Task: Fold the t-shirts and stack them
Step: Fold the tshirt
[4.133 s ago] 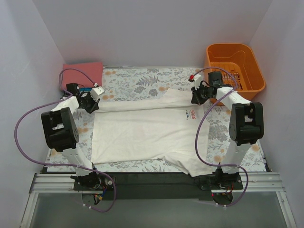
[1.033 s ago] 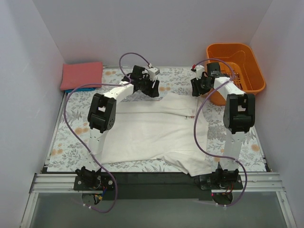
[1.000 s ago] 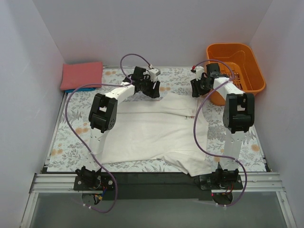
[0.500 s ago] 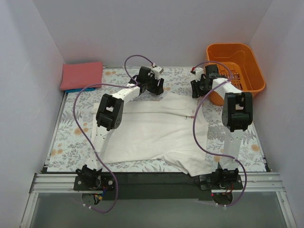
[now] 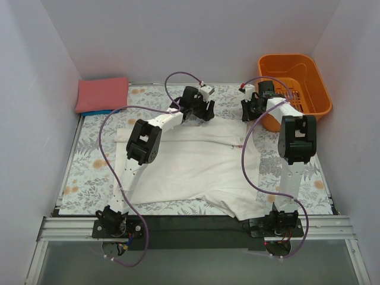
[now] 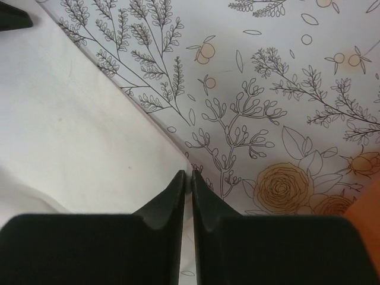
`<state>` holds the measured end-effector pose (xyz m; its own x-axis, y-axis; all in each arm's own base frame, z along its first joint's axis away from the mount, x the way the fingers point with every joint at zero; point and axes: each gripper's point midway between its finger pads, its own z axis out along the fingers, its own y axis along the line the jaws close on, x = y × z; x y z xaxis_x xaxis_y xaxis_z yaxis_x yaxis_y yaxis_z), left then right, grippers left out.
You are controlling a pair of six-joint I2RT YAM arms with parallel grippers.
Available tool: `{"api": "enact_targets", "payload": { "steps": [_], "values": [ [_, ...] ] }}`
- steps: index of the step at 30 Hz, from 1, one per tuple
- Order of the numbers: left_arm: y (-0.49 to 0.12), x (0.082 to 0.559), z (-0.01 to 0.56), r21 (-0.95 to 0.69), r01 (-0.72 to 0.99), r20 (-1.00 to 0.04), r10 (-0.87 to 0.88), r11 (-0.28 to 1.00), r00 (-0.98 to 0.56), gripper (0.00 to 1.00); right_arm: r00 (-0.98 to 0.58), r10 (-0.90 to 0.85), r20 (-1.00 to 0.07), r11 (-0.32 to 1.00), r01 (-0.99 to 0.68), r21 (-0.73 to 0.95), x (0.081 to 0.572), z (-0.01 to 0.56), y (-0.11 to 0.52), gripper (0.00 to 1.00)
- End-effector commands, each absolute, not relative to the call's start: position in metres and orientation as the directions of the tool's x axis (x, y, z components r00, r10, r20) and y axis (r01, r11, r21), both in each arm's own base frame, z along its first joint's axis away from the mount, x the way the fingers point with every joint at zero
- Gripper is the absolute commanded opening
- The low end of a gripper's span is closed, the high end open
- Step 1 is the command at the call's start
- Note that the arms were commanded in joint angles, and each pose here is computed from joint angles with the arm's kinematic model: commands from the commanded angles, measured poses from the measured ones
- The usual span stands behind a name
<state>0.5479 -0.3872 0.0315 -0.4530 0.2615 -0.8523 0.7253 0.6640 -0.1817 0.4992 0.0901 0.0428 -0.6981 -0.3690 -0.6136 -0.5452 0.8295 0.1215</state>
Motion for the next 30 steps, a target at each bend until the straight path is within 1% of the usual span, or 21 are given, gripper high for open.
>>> {"api": "enact_targets", "payload": {
  "steps": [1, 2, 3, 5, 10, 11, 14, 19, 27, 30],
  "values": [
    [-0.390, 0.537, 0.013, -0.200, 0.723, -0.820, 0.291, 0.661, -0.493, 0.55, -0.650, -0.360, -0.669, 0.807, -0.577, 0.125, 0.513, 0.058, 0.095, 0.13],
    [-0.391, 0.538, 0.013, -0.197, 0.724, -0.821, 0.292, 0.661, -0.491, 0.53, -0.649, -0.360, -0.670, 0.805, -0.579, 0.128, 0.512, 0.059, 0.096, 0.06],
    [-0.392, 0.536, 0.011, -0.192, 0.729, -0.821, 0.299, 0.657, -0.486, 0.52, -0.648, -0.358, -0.673, 0.804, -0.580, 0.132, 0.512, 0.060, 0.096, 0.05],
    [-0.393, 0.534, 0.009, -0.181, 0.733, -0.820, 0.311, 0.655, -0.480, 0.43, -0.646, -0.358, -0.675, 0.796, -0.588, 0.141, 0.510, 0.060, 0.098, 0.01],
    [-0.397, 0.529, 0.008, -0.150, 0.757, -0.823, 0.344, 0.636, -0.452, 0.23, -0.637, -0.354, -0.685, 0.786, -0.599, 0.151, 0.508, 0.066, 0.102, 0.01],
    [-0.397, 0.529, 0.009, -0.151, 0.757, -0.823, 0.344, 0.635, -0.452, 0.14, -0.636, -0.354, -0.686, 0.784, -0.602, 0.153, 0.507, 0.067, 0.103, 0.01],
    [-0.399, 0.530, 0.016, -0.149, 0.762, -0.833, 0.336, 0.630, -0.440, 0.00, -0.632, -0.352, -0.691, 0.781, -0.605, 0.155, 0.506, 0.070, 0.103, 0.01],
    [-0.406, 0.533, 0.043, -0.147, 0.777, -0.868, 0.296, 0.613, -0.398, 0.00, -0.619, -0.347, -0.705, 0.777, -0.611, 0.154, 0.506, 0.079, 0.104, 0.01],
    [-0.416, 0.529, 0.122, -0.130, 0.818, -0.946, 0.178, 0.560, -0.272, 0.00, -0.590, -0.326, -0.739, 0.764, -0.624, 0.161, 0.502, 0.103, 0.107, 0.01],
    [-0.416, 0.524, 0.136, -0.125, 0.828, -0.953, 0.165, 0.546, -0.253, 0.00, -0.581, -0.318, -0.749, 0.758, -0.631, 0.168, 0.496, 0.111, 0.107, 0.01]
  ]
}}
